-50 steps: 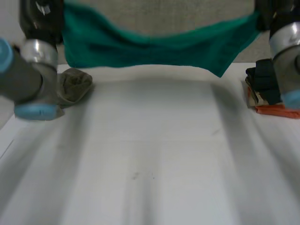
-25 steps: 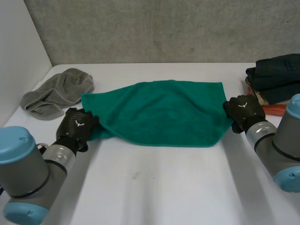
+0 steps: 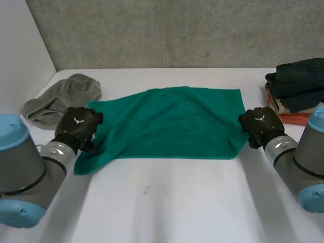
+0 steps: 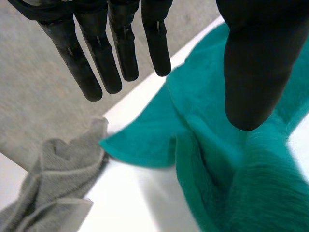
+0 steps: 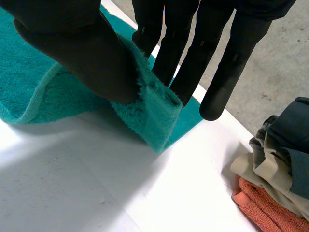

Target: Fold the laundry.

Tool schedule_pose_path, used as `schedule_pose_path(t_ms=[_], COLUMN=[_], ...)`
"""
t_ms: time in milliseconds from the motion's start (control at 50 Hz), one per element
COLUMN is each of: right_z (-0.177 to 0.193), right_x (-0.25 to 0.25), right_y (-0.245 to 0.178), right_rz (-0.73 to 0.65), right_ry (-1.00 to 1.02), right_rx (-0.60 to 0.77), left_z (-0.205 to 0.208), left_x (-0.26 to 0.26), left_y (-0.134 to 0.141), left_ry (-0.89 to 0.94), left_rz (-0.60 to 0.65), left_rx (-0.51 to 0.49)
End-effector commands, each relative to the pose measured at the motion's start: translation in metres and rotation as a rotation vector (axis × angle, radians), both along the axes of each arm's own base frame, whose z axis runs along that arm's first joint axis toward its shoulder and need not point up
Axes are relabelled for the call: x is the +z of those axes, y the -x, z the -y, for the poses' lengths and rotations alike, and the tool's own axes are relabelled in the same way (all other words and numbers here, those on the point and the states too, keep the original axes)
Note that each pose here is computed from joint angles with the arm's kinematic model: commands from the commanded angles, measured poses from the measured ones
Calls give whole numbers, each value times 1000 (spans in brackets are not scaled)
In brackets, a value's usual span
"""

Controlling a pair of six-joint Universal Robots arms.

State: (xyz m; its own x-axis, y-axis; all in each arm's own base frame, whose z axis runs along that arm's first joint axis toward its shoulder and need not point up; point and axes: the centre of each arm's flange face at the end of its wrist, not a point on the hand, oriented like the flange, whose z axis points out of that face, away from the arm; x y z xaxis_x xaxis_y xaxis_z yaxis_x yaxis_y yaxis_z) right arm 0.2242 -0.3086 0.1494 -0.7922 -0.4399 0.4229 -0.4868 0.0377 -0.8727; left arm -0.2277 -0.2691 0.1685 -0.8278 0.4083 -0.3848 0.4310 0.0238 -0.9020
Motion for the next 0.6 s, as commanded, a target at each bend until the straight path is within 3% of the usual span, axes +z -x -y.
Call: schedule_pose_path(t_ms=[20, 340, 440, 600], right_z=[0, 1, 1, -1], right_x=[-1, 1, 1, 0], right_y=[0, 0, 0, 0], right_rz=[-2, -2, -2, -3], right_ry=[-2, 6, 5, -1], right_rx=[-1, -3, -2, 3], left_z=[9, -9, -37, -47], left_x=[-31, 4, 0, -20], left_y=[-3, -25, -27, -29], left_ry=[-123, -69, -98, -160], left_rz=[42, 14, 24, 47], left_rx=[20, 71, 54, 48])
